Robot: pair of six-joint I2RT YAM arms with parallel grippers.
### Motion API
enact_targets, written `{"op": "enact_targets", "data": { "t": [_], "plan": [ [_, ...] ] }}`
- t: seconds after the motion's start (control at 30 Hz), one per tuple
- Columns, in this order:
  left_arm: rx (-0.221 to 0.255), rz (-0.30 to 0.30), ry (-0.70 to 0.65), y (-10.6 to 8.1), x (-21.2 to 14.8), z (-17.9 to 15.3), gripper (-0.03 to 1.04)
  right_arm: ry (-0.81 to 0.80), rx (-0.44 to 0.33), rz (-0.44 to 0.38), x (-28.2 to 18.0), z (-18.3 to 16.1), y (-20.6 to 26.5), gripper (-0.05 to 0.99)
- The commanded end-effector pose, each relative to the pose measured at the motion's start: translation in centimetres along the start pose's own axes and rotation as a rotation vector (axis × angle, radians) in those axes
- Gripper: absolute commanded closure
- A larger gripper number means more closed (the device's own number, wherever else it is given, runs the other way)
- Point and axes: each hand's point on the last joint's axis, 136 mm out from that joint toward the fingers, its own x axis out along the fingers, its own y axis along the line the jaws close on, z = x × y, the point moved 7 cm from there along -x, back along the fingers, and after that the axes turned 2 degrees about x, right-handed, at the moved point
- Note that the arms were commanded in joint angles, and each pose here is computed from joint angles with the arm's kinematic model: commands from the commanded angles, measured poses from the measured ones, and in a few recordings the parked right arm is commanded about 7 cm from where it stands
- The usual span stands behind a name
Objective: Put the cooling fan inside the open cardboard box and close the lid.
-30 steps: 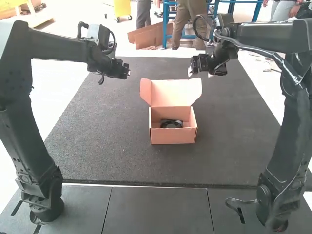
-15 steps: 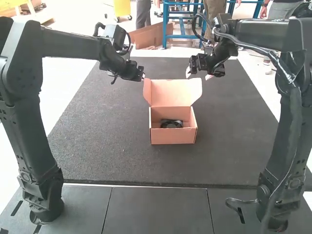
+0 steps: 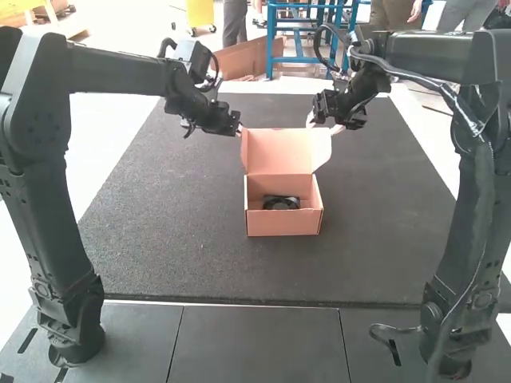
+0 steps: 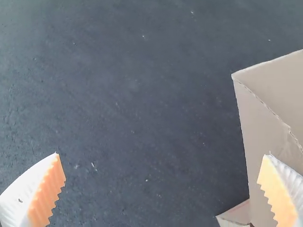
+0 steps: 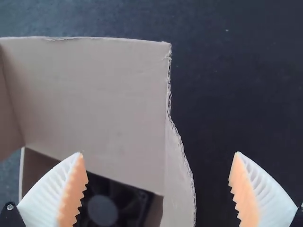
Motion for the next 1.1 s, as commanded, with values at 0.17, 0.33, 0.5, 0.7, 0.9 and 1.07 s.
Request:
{"op": "enact_targets", "data": {
  "t": [0.17, 0.33, 0.5, 0.7, 0.9, 1.07],
  "plan": [
    [0.012, -0.046, -0.037, -1.9, -0.9, 1.4, 0.04, -0.028, 0.042, 0.020, -0.6, 1.0, -0.4, 0.64],
    [0.011, -0.047, -0.034, -2.0, -1.0, 1.5, 0.04, -0.014, 0.055, 0.030, -0.1, 0.9, -0.4, 0.76],
    [0.010, -0.046, -0.028, -1.9, -1.1, 1.5, 0.04, -0.007, 0.061, 0.032, 0.1, 0.7, -0.2, 0.80],
    [0.010, -0.046, -0.014, -2.0, -1.2, 1.4, 0.04, 0.015, 0.064, 0.030, 0.2, 0.3, -0.3, 0.91],
    [0.009, -0.045, -0.010, -1.9, -1.4, 1.3, 0.04, 0.043, 0.060, 0.029, 0.2, -0.2, -0.3, 0.95],
    [0.004, -0.045, -0.006, -1.9, -1.7, 1.3, 0.04, 0.093, 0.061, 0.027, -0.2, -1.1, -0.1, 0.95]
  ]
}}
